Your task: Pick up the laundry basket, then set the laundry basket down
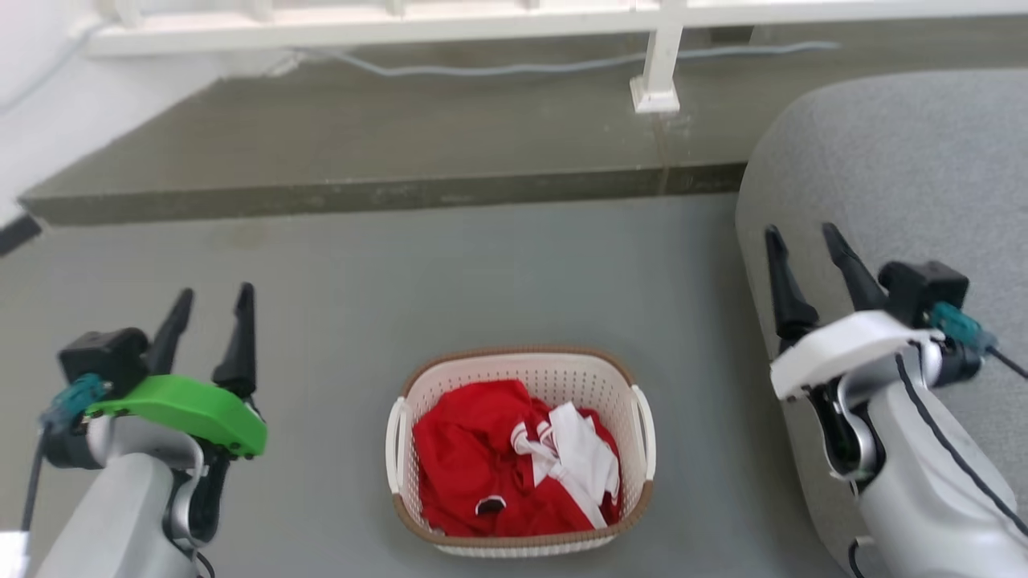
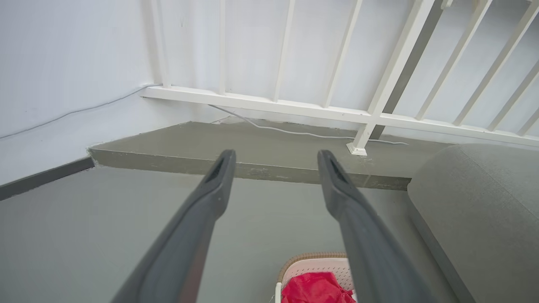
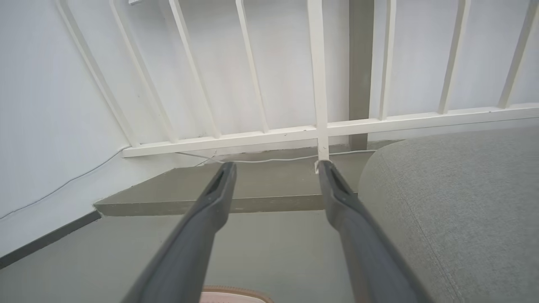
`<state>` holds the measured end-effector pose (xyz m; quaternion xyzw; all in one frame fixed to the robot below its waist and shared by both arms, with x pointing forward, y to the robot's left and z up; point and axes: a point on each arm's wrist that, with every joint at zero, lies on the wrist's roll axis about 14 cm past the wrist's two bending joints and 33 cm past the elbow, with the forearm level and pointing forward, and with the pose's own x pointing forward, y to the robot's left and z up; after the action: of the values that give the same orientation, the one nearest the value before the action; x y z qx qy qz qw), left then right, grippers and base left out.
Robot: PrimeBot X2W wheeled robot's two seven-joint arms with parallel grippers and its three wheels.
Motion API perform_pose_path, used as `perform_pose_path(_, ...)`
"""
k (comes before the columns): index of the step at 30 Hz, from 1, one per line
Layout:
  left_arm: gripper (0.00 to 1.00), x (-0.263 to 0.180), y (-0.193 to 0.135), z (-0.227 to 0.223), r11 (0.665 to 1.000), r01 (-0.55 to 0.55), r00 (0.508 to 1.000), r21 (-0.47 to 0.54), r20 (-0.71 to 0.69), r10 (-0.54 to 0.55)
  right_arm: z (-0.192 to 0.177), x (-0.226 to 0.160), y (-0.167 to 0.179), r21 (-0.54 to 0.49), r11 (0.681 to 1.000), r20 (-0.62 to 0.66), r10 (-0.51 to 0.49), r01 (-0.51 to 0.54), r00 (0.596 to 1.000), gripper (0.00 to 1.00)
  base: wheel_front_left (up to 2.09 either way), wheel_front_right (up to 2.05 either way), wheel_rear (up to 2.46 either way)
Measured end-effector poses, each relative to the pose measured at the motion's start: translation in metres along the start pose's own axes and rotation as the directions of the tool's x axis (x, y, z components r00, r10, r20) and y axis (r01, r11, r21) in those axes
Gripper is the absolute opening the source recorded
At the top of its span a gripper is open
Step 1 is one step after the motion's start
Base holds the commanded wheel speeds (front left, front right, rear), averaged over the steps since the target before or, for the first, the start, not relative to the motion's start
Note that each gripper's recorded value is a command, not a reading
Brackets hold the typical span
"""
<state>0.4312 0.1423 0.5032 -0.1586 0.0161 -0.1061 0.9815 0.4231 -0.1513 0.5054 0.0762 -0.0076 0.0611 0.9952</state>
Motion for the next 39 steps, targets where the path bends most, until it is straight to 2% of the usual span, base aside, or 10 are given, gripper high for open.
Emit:
perform_pose_path(3,1.0,-0.007,0.002,0.012,0.999,-0.025,0.999,0.022,0.043,0.024,0.003,-0.01,-0.002,-0.008,1.0,0.013,-0.014,0.014,1.0,1.0,0.0,0.0,0.0)
perform_pose_path(16,1.0,-0.036,0.002,0.013,0.997,-0.083,0.992,0.004,0.091,0.082,0.011,-0.025,-0.005,-0.018,0.999,0.053,-0.04,0.041,0.998,1.0,0.0,0.0,0.0)
perform_pose_path(39,1.0,-0.052,-0.004,0.006,0.997,-0.079,0.991,-0.007,0.106,0.08,0.011,-0.037,-0.006,-0.019,0.998,0.067,-0.06,0.061,0.996,1.0,0.0,0.0,0.0)
